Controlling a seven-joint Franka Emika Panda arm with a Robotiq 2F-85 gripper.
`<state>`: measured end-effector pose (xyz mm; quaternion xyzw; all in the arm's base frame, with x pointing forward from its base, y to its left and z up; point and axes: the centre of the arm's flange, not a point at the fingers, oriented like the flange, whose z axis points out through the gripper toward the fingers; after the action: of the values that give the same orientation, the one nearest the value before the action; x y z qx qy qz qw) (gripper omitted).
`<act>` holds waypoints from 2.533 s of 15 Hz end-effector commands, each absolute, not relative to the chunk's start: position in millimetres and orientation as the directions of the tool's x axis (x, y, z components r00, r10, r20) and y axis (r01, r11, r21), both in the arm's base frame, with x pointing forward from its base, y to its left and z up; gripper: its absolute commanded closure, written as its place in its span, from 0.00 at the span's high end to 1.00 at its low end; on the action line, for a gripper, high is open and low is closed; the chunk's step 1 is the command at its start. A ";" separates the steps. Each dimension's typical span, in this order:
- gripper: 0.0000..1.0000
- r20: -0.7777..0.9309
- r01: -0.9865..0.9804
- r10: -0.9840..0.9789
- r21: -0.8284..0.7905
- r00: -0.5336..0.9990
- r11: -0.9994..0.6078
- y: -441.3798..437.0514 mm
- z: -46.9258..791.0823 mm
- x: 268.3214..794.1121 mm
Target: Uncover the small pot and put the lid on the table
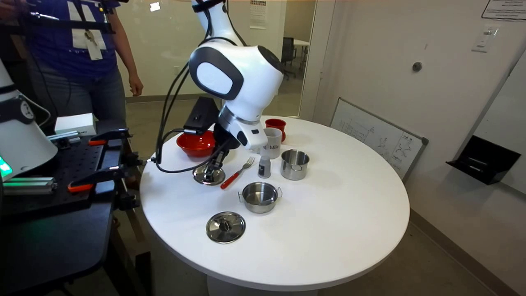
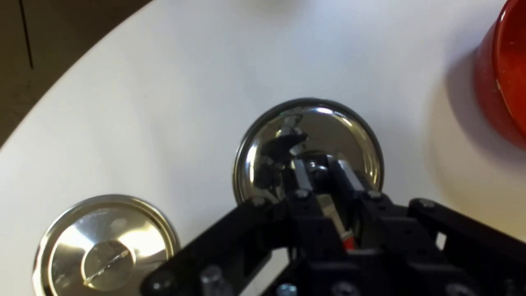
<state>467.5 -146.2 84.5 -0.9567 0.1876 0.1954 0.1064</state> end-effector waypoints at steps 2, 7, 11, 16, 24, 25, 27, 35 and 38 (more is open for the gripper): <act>0.09 -0.401 -0.433 -0.336 -0.179 0.852 -0.883 -157.1 89.3 464.4; 0.09 -0.417 -0.425 -0.303 -0.240 0.857 -0.873 -160.7 78.4 474.9; 0.09 -0.480 -0.443 -0.271 -0.290 0.834 -0.849 -147.1 63.1 461.8; 0.09 -0.518 -0.439 -0.244 -0.295 0.820 -0.849 -137.5 48.9 459.4; 0.51 -0.544 -0.439 -0.227 -0.298 0.807 -0.847 -137.1 36.6 463.9; 0.58 -0.546 -0.443 -0.230 -0.297 0.806 -0.846 -137.8 35.4 464.6; 0.73 -0.546 -0.445 -0.232 -0.297 0.805 -0.845 -138.5 33.8 466.3; 1.00 -0.490 -0.443 -0.269 -0.282 0.829 -0.851 -152.7 61.7 475.6; 1.00 -0.425 -0.436 -0.307 -0.248 0.851 -0.865 -165.6 92.5 487.7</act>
<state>479.2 -155.5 56.0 -0.9382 0.1907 0.2183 0.1891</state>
